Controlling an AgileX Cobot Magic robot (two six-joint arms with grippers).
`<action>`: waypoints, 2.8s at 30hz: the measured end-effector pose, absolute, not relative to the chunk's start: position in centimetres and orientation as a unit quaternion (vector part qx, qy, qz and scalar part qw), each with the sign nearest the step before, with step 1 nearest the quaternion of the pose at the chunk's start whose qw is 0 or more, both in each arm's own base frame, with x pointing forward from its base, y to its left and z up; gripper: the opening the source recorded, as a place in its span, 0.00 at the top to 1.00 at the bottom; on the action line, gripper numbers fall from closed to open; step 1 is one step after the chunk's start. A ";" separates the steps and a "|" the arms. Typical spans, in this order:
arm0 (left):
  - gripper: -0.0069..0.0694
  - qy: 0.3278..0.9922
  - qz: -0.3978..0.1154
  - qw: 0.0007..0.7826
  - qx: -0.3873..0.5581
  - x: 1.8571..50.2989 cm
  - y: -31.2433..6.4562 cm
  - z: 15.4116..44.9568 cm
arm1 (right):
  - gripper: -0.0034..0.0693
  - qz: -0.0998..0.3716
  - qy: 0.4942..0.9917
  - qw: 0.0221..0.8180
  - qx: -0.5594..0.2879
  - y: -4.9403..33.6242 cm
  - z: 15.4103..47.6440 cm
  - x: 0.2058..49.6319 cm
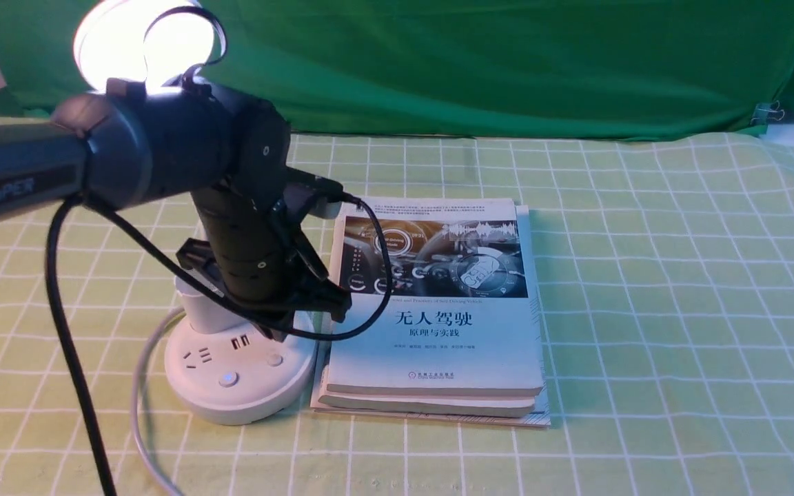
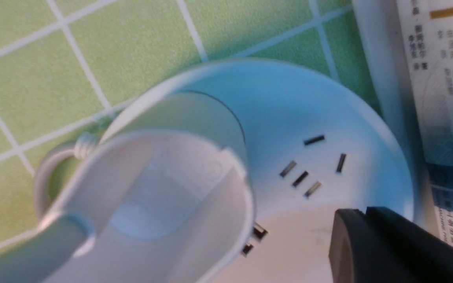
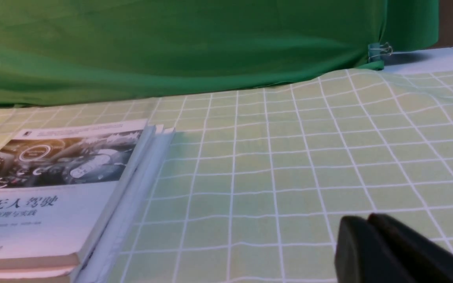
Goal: Turn off the desk lamp on the green coffee tablecloth by hand.
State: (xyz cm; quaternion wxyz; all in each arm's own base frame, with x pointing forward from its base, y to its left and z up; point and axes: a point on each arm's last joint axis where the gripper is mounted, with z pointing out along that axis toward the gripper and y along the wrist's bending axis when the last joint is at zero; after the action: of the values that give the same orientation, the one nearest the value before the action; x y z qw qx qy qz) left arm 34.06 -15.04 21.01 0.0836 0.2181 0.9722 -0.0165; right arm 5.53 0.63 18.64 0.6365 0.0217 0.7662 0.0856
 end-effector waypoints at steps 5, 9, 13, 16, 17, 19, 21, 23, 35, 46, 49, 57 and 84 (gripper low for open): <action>0.90 0.973 -0.020 0.081 0.216 33.8 -15.0 21.1 | 0.91 0.086 0.766 0.636 0.022 0.6 18.6 5.5; 0.90 0.975 -0.014 0.049 0.216 33.5 -14.9 19.1 | 0.91 0.086 0.766 0.636 0.022 0.6 18.6 5.5; 0.90 0.976 -0.014 0.044 0.215 33.6 -15.0 18.5 | 0.91 0.086 0.766 0.636 0.022 0.6 18.6 5.5; 0.90 0.975 -0.015 0.048 0.214 33.7 -15.0 18.5 | 0.91 0.086 0.766 0.637 0.022 0.6 18.7 5.5; 0.90 0.976 -0.016 0.050 0.214 33.7 -15.0 18.5 | 0.91 0.086 0.766 0.637 0.022 0.6 18.7 5.5; 0.90 0.975 -0.017 0.053 0.214 33.7 -15.0 18.7 | 0.91 0.086 0.766 0.637 0.022 0.6 18.7 5.5; 0.90 0.975 -0.019 0.061 0.214 33.6 -15.0 19.2 | 0.91 0.086 0.766 0.637 0.022 0.6 18.7 5.5; 0.90 0.974 -0.020 0.071 0.214 33.4 -14.9 19.9 | 0.91 0.086 0.766 0.637 0.022 0.6 18.7 5.5; 0.90 0.973 -0.023 0.088 0.214 33.1 -14.7 21.1 | 0.91 0.086 0.766 0.637 0.022 0.6 18.7 5.5; 0.90 0.959 -0.067 0.198 0.194 25.4 -11.7 24.5 | 0.91 0.086 0.766 0.637 0.022 0.6 18.7 5.5; 0.90 0.948 -0.087 0.251 0.173 21.8 -10.1 24.8 | 0.91 0.086 0.766 0.637 0.022 0.6 18.7 5.5; 0.90 0.873 -0.138 0.448 0.136 15.0 -6.9 24.6 | 0.91 0.086 0.766 0.636 0.022 0.6 18.6 5.5; 0.89 0.766 -0.132 0.609 0.156 10.3 -4.5 25.0 | 0.91 0.086 0.766 0.637 0.022 0.6 18.6 5.5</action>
State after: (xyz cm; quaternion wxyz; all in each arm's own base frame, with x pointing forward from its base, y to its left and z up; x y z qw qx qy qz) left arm 10.32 -4.52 24.95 0.6093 0.1557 0.7662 -0.1319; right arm 5.53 0.63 18.65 0.6367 0.0217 0.7660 0.0856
